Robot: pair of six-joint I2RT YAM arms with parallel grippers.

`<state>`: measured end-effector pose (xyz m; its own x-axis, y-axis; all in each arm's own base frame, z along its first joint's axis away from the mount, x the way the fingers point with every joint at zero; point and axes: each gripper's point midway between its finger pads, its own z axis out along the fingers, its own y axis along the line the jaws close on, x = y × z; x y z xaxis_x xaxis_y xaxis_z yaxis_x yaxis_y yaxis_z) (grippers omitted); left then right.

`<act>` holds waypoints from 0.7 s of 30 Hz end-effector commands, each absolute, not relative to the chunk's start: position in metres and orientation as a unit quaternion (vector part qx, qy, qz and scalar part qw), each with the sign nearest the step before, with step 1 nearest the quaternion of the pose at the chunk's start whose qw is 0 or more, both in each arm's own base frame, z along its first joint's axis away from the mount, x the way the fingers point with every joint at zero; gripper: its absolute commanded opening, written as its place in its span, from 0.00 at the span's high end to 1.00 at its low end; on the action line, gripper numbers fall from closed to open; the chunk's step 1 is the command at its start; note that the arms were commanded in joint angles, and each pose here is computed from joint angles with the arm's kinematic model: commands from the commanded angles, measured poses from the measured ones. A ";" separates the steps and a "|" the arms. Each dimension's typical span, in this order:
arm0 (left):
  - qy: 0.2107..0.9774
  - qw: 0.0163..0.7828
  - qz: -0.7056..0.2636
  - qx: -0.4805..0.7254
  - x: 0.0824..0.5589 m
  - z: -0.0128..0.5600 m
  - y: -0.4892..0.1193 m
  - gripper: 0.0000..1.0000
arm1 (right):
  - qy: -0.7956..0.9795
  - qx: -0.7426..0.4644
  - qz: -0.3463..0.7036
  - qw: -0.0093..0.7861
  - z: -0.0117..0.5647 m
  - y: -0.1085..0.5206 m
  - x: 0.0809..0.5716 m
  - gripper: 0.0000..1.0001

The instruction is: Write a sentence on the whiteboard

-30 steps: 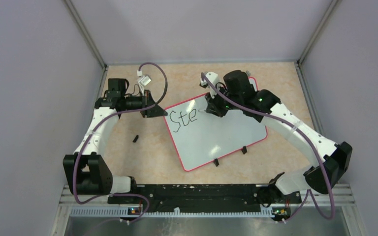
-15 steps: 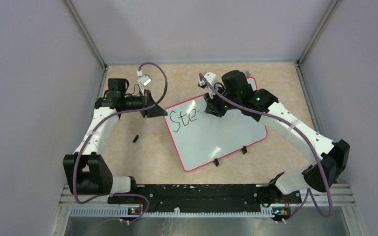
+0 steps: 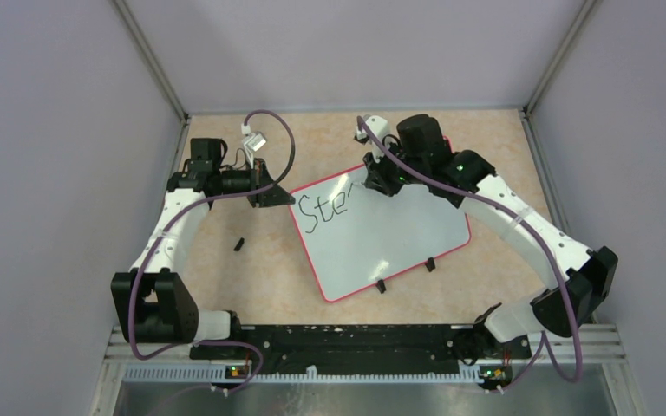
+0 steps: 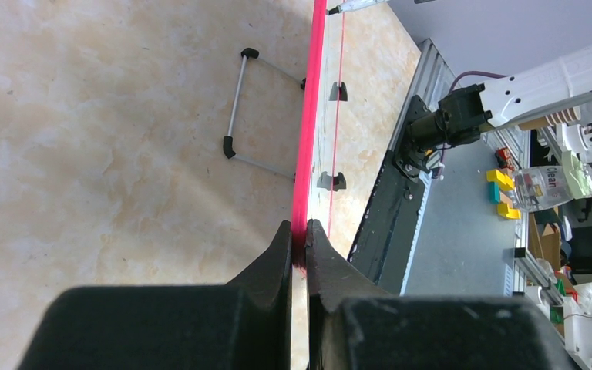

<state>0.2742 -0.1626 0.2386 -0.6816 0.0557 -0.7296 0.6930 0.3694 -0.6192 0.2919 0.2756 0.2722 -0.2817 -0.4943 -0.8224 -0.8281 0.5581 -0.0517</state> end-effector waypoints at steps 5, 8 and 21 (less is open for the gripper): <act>0.754 0.328 -0.503 0.264 0.274 0.242 -0.164 1.00 | 0.771 -0.425 0.192 0.434 0.278 0.274 0.299 1.00; 0.754 0.329 -0.503 0.264 0.274 0.243 -0.164 1.00 | 0.775 -0.425 0.193 0.426 0.271 0.272 0.295 1.00; 0.754 0.328 -0.504 0.264 0.274 0.242 -0.164 1.00 | 0.790 -0.425 0.219 0.384 0.238 0.267 0.265 1.00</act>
<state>0.2748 -0.1622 0.2378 -0.6824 0.0565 -0.7288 0.6911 0.3746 -0.6181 0.2711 0.2680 0.2442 -0.3287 -0.5137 -0.7925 -0.8430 0.5380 0.0010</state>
